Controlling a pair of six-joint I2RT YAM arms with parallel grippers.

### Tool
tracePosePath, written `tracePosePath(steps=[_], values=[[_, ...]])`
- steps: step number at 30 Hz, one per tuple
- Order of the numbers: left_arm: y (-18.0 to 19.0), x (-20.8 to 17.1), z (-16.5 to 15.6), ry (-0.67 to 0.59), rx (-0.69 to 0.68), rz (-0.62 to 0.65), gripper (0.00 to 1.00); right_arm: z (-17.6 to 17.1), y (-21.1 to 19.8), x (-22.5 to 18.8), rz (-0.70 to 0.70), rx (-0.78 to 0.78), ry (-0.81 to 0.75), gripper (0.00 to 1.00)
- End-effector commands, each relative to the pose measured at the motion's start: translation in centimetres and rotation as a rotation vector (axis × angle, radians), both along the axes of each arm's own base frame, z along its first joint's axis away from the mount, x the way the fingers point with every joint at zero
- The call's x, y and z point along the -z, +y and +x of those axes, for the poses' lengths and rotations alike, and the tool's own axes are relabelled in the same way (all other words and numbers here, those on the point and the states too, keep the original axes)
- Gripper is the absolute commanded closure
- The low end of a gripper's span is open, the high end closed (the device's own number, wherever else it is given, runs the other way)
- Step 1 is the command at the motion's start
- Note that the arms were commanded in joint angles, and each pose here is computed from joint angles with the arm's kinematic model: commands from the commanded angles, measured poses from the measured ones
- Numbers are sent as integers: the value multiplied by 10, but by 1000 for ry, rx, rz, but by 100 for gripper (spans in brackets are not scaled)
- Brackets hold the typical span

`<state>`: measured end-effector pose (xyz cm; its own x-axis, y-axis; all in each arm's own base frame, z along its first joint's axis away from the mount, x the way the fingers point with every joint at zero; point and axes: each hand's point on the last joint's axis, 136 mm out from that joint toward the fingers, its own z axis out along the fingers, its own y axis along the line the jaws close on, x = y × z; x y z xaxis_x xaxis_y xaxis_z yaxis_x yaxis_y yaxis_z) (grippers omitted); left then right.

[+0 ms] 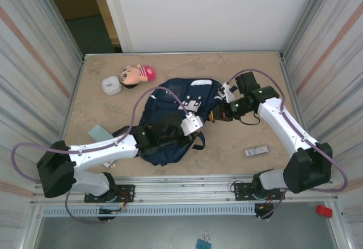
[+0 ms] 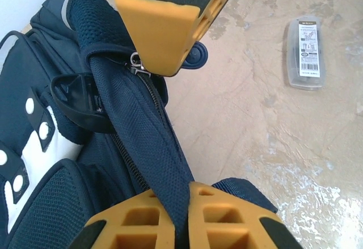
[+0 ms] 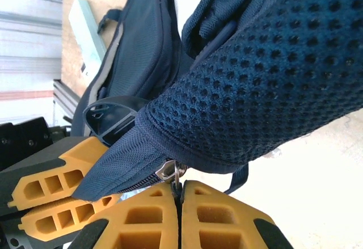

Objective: Pack books, pencil case, and school supplies into a backpack

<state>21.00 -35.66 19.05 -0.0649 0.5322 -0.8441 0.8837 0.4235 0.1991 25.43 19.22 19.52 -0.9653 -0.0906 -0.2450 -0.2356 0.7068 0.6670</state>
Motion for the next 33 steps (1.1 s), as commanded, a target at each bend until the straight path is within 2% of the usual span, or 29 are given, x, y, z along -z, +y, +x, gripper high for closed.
tracePosePath(steps=[1,2,4,6,7,11,16,19,23,27,30,33], values=[[4,-1,-11,30,36,12,74,51,-36,-10,-81,165,-201,76],[4,-3,-5,34,3,1,58,50,-39,-10,-80,175,-195,63],[6,-11,4,55,-52,-24,33,48,-46,-12,-80,207,-187,45],[13,-23,15,77,-122,-57,23,44,-53,-12,-74,243,-162,27],[20,-29,22,98,-172,-84,20,41,-57,-12,-77,260,-150,24],[61,-30,52,211,-387,-144,18,29,-61,-3,-87,318,-83,24],[118,24,71,413,-651,-112,17,11,-49,39,-56,401,32,26],[131,60,71,527,-726,-123,17,7,-29,66,-17,406,70,27],[134,99,71,606,-782,-98,17,17,-3,93,10,400,84,29],[124,127,77,669,-797,-76,18,47,-9,119,-57,445,80,30],[109,128,80,709,-766,-119,19,77,-18,121,-53,468,56,31],[97,116,76,693,-734,-170,19,107,-24,110,22,471,12,31]])
